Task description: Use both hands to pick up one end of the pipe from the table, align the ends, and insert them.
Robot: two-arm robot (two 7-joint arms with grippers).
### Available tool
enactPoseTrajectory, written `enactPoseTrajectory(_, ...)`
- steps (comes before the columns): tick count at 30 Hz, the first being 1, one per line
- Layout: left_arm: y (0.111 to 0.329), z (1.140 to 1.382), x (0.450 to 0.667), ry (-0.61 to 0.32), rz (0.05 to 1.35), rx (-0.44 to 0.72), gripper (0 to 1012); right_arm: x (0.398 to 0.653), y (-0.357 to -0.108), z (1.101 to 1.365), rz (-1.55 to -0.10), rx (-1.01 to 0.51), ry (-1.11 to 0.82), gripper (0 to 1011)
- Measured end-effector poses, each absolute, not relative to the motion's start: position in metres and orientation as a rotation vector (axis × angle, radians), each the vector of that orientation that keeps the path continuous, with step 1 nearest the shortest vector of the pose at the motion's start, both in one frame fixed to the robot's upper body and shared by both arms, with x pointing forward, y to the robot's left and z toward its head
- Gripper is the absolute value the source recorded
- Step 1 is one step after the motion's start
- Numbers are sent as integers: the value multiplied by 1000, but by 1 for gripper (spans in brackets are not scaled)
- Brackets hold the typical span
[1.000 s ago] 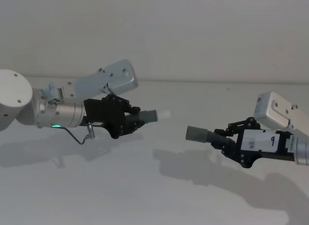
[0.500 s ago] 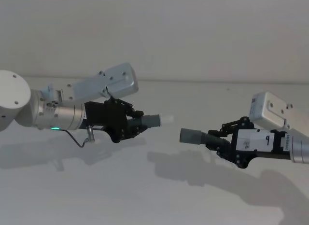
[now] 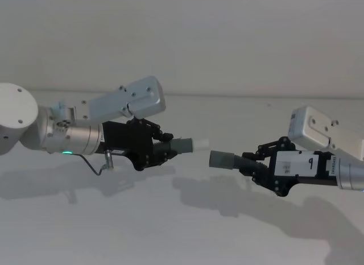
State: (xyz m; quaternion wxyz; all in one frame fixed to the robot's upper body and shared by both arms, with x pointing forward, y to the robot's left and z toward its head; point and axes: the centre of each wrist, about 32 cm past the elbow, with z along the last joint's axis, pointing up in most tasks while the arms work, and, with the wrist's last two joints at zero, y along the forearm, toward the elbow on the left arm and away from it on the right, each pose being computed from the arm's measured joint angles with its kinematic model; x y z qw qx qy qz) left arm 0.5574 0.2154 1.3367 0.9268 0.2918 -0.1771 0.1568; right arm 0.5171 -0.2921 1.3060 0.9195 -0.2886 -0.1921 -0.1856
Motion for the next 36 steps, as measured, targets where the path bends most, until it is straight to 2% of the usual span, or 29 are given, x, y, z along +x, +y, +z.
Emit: enactPoseTrajectory(36, 211, 1335, 559, -359, 306, 611, 336, 527, -293, 1303, -400, -604, -374, 264)
